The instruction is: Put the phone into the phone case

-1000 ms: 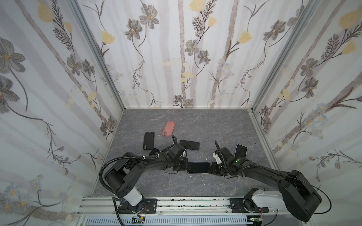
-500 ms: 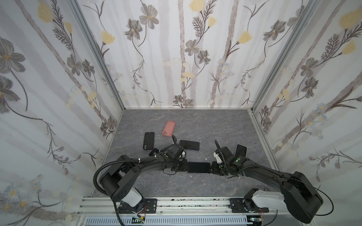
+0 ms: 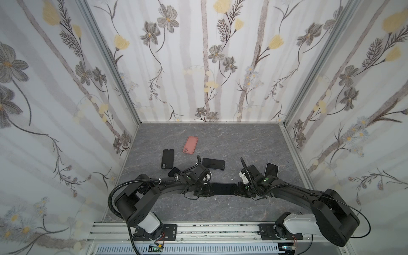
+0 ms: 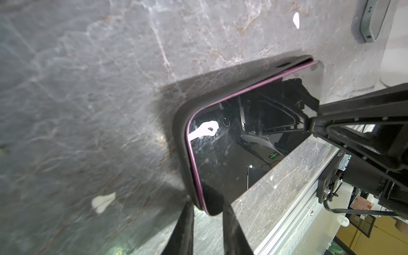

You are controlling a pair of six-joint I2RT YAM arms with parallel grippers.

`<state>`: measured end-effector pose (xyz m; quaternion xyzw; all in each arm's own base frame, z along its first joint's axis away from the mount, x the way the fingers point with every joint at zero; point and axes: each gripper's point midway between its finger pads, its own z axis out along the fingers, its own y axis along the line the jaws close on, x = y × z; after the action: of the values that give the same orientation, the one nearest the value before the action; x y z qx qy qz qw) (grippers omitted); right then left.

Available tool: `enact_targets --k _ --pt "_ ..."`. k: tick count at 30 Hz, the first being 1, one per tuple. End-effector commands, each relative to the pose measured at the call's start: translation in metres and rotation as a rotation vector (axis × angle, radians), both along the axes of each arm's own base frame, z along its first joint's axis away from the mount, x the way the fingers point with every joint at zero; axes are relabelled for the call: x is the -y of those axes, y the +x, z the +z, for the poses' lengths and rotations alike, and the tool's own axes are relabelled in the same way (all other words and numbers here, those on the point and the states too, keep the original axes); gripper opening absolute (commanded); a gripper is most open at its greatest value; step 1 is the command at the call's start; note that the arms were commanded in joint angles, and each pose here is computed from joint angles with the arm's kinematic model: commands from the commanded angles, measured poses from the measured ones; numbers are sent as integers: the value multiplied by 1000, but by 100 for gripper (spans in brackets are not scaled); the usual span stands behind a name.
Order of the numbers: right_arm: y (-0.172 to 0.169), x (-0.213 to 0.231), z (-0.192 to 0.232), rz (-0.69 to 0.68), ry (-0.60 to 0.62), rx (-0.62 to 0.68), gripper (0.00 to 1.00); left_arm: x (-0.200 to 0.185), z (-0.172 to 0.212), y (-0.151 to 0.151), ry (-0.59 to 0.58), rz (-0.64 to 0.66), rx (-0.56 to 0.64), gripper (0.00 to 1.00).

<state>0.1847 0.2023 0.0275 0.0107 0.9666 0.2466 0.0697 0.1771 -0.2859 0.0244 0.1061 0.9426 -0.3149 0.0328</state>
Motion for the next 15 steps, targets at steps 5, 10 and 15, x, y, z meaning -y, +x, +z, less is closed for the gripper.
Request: enact_targets --k 5,10,15 --pt "8 -6 7 -6 23 30 25 -10 -10 8 62 30 50 5" --pt "11 -12 11 -15 56 35 28 -12 -16 9 86 40 47 5" --pt "12 -12 9 -20 61 33 26 -16 -21 9 118 41 47 6"
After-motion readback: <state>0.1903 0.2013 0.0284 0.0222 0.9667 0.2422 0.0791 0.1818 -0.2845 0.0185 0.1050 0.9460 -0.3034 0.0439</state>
